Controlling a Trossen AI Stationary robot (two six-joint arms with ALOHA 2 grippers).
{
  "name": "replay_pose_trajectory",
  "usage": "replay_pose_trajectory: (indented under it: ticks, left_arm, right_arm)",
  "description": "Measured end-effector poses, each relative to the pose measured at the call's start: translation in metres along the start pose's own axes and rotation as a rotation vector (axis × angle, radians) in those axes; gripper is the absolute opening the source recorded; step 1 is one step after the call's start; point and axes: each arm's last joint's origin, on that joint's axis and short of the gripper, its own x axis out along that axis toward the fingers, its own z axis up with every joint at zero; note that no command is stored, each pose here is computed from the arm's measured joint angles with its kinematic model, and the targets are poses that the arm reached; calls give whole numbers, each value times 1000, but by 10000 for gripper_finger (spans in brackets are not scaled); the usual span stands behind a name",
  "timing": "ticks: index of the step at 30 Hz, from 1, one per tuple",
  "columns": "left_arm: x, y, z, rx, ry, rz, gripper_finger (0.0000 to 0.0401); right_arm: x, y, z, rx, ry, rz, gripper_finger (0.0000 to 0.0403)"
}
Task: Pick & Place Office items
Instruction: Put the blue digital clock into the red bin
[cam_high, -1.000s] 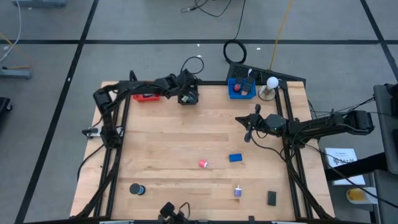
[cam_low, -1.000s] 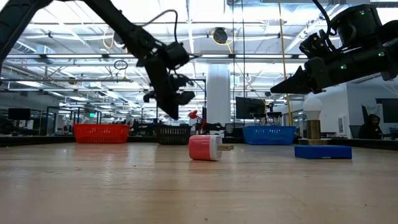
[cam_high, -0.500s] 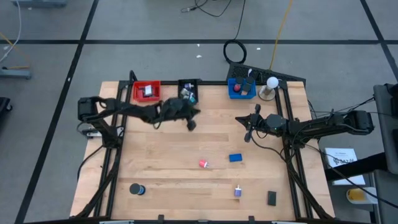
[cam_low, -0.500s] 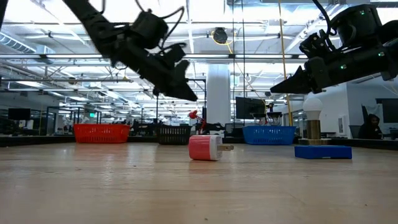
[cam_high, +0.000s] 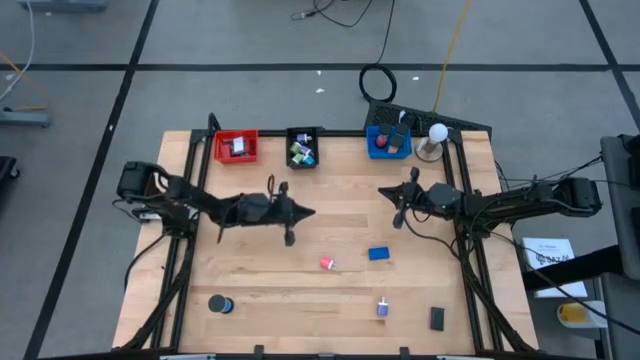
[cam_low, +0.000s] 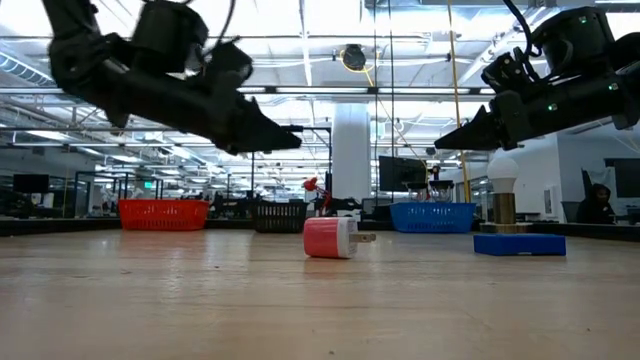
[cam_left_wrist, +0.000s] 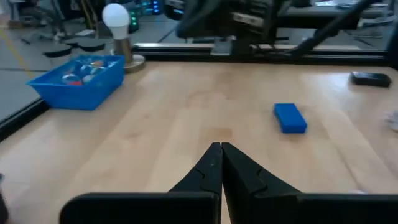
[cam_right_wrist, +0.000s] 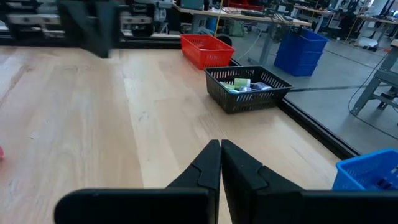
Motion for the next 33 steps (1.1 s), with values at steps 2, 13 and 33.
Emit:
replay_pose_trajectory:
  ticks: [2,13,33]
  left_arm:
    - [-3,-5,-3,2,-3,-19,6]
    - [-6,-16,-8,16,29,-56,7]
    - [-6,-16,-8,-20,34,-58,30]
  right_arm:
    - [0,0,1,43,-6,0,9]
    - [3,34,24,84,284,145,2]
    - [-33,108,0,14,729,220,208]
